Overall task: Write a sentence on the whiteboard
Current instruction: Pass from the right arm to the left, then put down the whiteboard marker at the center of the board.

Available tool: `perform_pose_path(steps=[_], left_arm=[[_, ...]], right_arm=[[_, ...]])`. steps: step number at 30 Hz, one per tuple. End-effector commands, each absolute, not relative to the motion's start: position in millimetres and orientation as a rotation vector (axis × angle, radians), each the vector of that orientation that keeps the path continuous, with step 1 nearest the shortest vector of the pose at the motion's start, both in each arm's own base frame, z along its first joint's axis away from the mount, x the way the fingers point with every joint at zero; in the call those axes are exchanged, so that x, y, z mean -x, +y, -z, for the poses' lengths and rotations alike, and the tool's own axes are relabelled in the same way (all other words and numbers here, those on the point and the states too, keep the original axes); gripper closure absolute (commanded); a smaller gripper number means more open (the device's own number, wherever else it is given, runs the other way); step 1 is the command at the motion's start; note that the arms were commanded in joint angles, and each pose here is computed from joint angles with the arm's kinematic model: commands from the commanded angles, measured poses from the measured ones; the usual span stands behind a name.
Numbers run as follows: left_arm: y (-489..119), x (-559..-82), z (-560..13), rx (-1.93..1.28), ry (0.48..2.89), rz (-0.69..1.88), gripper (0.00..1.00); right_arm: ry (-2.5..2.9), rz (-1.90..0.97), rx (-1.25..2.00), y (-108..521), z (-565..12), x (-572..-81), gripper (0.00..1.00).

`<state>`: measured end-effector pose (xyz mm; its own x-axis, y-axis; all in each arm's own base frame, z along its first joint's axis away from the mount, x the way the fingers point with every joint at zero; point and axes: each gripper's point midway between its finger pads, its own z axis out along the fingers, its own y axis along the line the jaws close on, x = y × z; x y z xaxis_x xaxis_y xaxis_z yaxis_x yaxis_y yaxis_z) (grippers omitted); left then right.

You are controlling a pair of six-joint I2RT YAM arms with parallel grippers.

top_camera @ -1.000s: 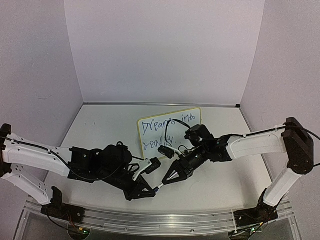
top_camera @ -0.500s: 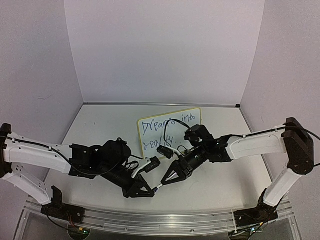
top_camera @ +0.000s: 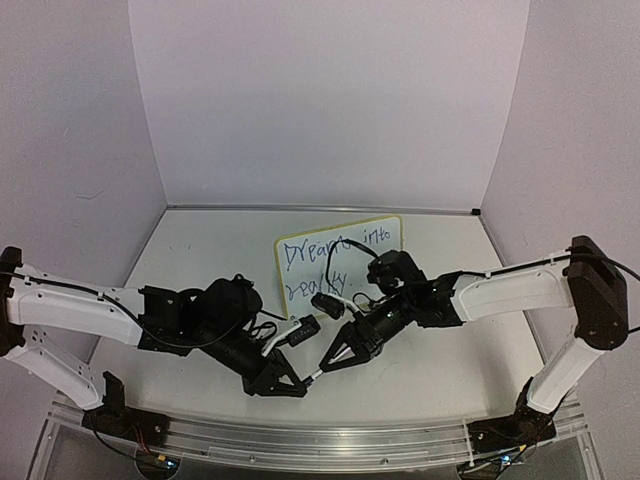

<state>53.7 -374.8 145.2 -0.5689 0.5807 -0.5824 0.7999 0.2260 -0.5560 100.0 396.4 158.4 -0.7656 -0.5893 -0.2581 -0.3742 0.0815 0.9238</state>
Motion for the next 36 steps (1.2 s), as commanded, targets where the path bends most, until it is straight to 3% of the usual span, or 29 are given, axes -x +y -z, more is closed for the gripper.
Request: perform_pose_path(steps=[1, 12, 19, 21, 23, 28, 36], left_arm=[[-421.3, -98.5, -264.5, -1.126, 1.749, 1.386, 1.0], [-414.6, -99.8, -277.4, -1.102, 1.717, 1.482, 1.0], [-395.5, -99.5, -232.8, -1.15, 1.909, 1.345, 1.0], [-383.0, -97.9, -212.1, -1.145, 2.005, 1.296, 1.0], [-367.2, -95.2, -189.5, -1.131, 2.108, 1.243, 1.0], [-330.2, -97.2, -136.7, -1.016, 2.359, 1.063, 1.0], [-288.3, -126.7, -87.8, -0.689, 2.613, 0.745, 1.0]], right_arm=[[-1.958, 1.877, -1.196, 412.1, -193.2, -63.0, 1.0], [-1.896, 1.891, -1.232, 410.7, -204.5, -50.3, 1.0], [-2.081, 1.897, -1.172, 411.6, -198.8, -77.9, 0.98], [-2.195, 1.89, -1.117, 402.2, -193.4, -98.4, 0.88], [-2.353, 1.867, -1.035, 386.1, -185.6, -129.9, 0.72], [-2.834, 1.575, -0.818, 335.3, -152.2, -199.5, 0.4], [-3.256, 1.324, -0.417, 256.6, -139.1, -274.6, 0.22]])
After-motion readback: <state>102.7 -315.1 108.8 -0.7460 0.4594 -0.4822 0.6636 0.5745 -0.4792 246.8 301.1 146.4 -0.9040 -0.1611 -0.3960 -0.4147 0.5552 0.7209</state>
